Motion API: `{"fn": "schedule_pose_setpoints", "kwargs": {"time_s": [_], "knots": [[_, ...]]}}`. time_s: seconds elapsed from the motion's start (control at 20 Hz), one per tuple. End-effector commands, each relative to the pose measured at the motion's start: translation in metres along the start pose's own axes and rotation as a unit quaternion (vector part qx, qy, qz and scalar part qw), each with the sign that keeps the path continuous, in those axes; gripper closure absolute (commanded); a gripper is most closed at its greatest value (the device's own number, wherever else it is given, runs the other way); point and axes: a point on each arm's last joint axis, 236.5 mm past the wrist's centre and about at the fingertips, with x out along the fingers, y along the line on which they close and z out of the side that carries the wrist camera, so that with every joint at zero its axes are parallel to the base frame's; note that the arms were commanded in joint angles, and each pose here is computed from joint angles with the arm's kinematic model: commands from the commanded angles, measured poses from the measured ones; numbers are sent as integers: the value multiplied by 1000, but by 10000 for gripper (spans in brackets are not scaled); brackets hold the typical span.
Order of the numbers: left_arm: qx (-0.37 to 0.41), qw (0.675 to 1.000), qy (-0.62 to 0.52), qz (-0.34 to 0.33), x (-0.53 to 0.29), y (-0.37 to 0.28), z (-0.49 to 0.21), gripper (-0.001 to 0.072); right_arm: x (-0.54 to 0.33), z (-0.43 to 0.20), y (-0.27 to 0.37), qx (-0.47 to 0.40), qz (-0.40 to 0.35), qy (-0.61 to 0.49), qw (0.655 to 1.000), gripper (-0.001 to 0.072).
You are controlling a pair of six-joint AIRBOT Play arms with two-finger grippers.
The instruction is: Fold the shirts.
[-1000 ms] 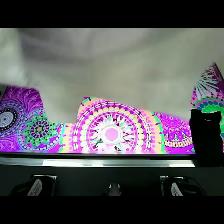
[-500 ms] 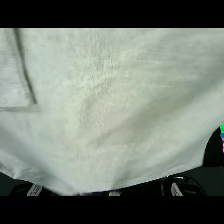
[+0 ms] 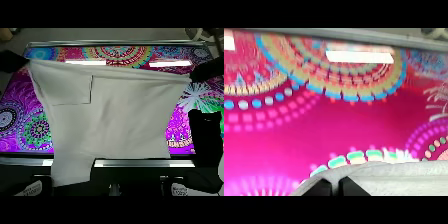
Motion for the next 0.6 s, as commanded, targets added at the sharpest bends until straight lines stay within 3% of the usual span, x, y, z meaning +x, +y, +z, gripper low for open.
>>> {"fn": "schedule_pose_setpoints", "kwargs": {"time_s": [0.0, 0.2, 0.4, 0.55], "knots": [[-74, 993, 89, 22, 118, 65, -76, 680, 130, -9, 3, 24, 48, 73, 996, 689], [-115, 986, 116, 23, 177, 99, -93, 679, 179, 31, -24, 88, 4, -12, 996, 689], [-107, 993, 7, 58, 196, 129, -35, 680, 170, 93, -70, 87, -81, -153, 981, 690], [-110, 991, -34, 73, 204, 142, -18, 679, 185, 95, -76, 97, -88, -164, 978, 690]]}}
